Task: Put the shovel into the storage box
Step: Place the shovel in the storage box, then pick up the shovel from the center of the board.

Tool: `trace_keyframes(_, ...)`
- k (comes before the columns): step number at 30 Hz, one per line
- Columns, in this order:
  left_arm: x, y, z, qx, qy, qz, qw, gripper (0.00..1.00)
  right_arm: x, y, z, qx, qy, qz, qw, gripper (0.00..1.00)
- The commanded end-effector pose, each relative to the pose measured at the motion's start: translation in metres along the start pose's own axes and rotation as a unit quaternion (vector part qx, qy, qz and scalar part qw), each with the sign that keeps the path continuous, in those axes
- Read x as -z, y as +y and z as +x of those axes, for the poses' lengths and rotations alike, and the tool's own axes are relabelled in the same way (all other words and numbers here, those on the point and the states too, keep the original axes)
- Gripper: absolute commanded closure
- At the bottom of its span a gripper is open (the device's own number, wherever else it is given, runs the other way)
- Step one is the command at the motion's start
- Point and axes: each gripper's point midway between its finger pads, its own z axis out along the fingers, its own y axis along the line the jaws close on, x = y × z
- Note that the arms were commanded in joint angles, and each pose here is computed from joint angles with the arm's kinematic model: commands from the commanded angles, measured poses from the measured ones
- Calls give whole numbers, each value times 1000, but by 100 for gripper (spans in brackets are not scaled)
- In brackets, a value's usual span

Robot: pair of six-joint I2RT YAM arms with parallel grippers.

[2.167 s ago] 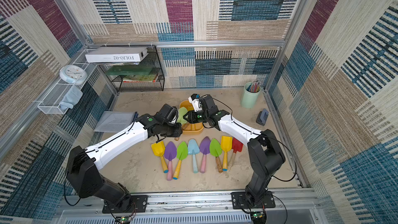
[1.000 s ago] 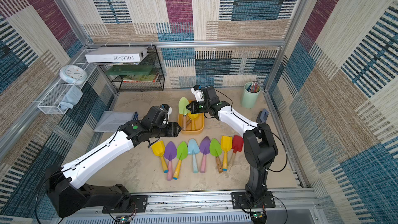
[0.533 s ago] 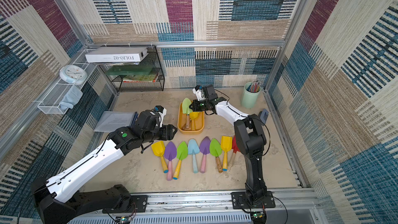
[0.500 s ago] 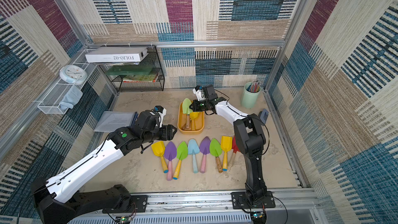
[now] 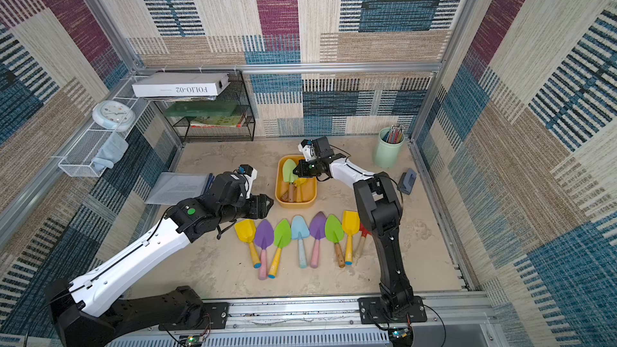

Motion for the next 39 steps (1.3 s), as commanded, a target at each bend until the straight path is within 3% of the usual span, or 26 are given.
trace_keyframes(1,-3,3,0,-4,-1,-9,1000,27,-5,2,-4,3,-5,-13,1000,100)
trace_keyframes(10,-7,5,5,-2,11,-13,1000,27,-20,-14,9,-12,14,-8,1000,100)
trace_keyframes(20,-11,9,15,8,36,-24,999,27,-19,-18,18,-12,23,0,1000,73)
trace_keyframes(31,-13,21,29,22,57,-50,997,27,-7,-17,16,-3,23,16,1000,61)
trace_keyframes(39,-12,48,47,54,75,-115,989,27,7,-17,13,11,21,40,999,54)
